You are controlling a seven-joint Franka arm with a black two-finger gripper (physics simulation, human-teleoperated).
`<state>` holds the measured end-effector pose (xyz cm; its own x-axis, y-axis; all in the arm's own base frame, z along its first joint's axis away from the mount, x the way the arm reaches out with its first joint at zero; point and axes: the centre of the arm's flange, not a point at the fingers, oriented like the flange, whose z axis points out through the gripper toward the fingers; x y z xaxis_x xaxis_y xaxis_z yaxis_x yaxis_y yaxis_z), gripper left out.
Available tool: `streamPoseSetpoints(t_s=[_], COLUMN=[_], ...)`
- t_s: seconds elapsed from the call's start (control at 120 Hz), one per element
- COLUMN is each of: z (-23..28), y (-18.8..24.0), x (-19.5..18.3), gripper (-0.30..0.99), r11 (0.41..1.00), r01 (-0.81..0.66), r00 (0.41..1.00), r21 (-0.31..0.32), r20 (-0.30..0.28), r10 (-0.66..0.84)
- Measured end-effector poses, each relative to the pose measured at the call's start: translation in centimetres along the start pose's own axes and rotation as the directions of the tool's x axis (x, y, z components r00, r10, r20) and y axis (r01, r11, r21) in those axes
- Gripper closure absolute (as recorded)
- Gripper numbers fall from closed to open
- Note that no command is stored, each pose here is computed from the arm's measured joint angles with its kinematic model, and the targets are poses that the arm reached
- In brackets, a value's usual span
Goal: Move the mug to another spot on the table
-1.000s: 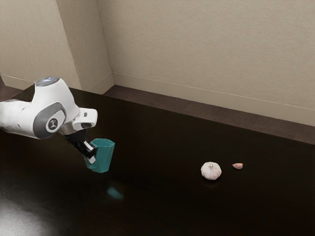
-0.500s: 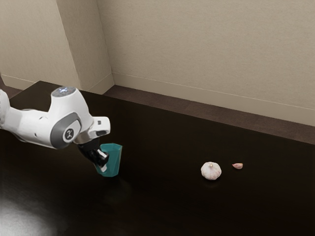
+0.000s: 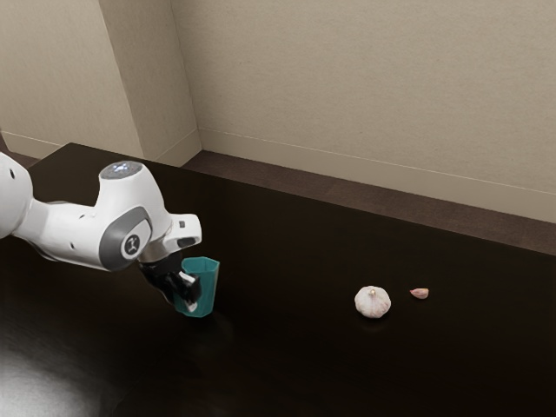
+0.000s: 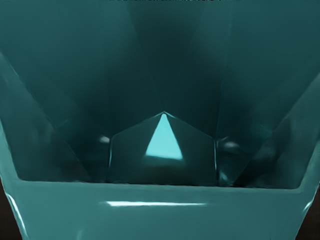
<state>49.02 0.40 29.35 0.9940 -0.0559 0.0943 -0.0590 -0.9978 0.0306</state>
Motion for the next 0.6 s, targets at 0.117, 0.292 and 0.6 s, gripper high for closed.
streamPoseSetpoints(t_s=[0.117,0.292,0.6], z=[0.4,0.8,1.7], y=[0.1,0.6,0.1], x=[-0.7,-2.6,-4.8], gripper=[0.18,0.09,0.03], r11=[1.0,0.999,0.997], r01=[-0.003,-0.011,-0.004], r00=[1.0,0.999,0.998], r21=[-0.011,-0.048,-0.075], r20=[0.014,0.034,0.067], r10=[0.003,0.013,0.009])
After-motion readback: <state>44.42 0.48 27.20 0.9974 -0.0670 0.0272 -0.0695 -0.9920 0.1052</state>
